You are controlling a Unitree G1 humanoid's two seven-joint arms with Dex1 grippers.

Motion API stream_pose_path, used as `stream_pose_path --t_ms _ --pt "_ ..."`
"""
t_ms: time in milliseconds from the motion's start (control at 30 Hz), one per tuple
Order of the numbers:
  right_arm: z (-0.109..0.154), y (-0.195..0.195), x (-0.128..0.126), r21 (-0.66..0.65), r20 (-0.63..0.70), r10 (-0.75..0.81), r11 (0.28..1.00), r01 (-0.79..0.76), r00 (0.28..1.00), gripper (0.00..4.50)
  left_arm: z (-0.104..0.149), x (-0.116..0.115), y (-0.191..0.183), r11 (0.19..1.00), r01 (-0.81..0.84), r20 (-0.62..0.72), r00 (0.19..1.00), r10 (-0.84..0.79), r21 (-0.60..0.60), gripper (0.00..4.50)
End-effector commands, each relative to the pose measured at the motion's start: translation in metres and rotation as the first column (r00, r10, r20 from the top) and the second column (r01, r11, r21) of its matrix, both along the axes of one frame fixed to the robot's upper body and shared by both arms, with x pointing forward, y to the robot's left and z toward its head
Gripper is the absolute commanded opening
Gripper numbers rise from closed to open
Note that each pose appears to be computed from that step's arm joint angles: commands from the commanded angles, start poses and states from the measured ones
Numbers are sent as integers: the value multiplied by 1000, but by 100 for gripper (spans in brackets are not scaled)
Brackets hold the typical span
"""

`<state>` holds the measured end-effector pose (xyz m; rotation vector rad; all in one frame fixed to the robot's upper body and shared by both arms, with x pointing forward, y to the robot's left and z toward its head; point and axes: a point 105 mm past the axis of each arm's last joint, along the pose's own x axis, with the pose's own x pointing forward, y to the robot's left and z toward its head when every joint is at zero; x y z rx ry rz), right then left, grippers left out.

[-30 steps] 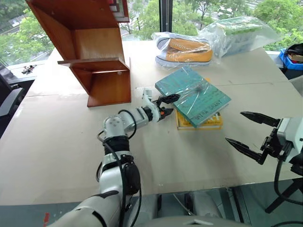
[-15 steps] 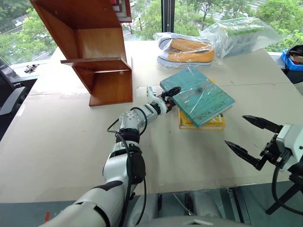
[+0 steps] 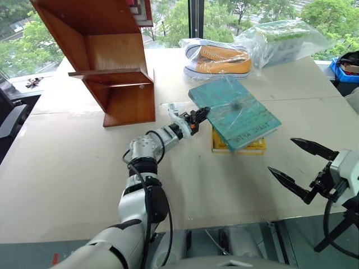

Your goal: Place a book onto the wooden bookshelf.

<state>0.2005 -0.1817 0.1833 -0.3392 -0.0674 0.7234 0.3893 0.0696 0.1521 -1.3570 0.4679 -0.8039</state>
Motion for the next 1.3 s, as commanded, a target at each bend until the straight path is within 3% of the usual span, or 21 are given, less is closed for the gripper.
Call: stream_pose_path --t_ms 33,100,133,233,367,467,533,600,633,667,700,767,833,900,1000,1100,1167,1300 --pt "8 2 -1 24 38 12 1000 -13 999 450 40 -12 14 1000 -3 112 994 6 -22 10" --pt "12 -1 0 51 42 15 999 -17 999 450 61 -26 19 999 7 205 979 -15 40 10" --pt "15 -5 0 60 43 16 998 -19 999 450 78 -40 18 992 15 315 947 -55 129 10" --pt "22 -20 2 71 47 8 997 -11 999 450 130 -87 12 934 4 605 761 -235 357 10" --pt "36 -33 6 77 63 8 997 -13 998 450 178 -107 18 814 -268 786 526 -324 515 10" --pt "48 -31 10 94 83 37 995 -45 996 450 210 -109 27 633 -566 848 310 -430 528 10" --pt "58 -31 19 96 102 62 993 -71 993 450 236 -113 29 487 -753 826 130 -548 442 10" --pt "68 -30 29 95 128 83 991 -96 988 450 252 -117 27 369 -863 738 7 -675 345 10" --pt "71 -27 32 94 136 93 990 -106 986 450 255 -118 27 329 -890 690 -23 -723 315 10" --pt "74 -27 37 93 139 104 989 -118 985 450 256 -115 29 230 -940 602 -34 -798 251 10" --pt "78 -26 40 101 134 121 986 -135 984 450 256 -112 32 164 -966 533 -33 -845 200 10" --pt "82 -19 45 111 135 157 979 -172 978 450 255 -95 56 -69 -990 427 115 -897 122 10" --pt "83 -13 49 93 144 166 979 -180 976 450 254 -91 69 -158 -984 354 178 -918 86 10" --pt "84 -7 51 85 145 201 973 -215 969 450 246 -87 78 -211 -968 304 245 -921 138 10" --pt "89 -1 57 93 166 255 958 -272 953 450 225 -73 104 -382 -891 248 439 -864 246 10" --pt "90 0 61 68 178 272 955 -288 946 450 210 -60 113 -454 -820 233 545 -805 348 10" --pt "95 1 60 66 189 277 954 -294 942 450 208 -58 113 -460 -794 233 572 -786 398 10" --pt "108 4 56 92 236 297 941 -325 925 450 204 -59 140 -570 -717 136 662 -737 401 10"
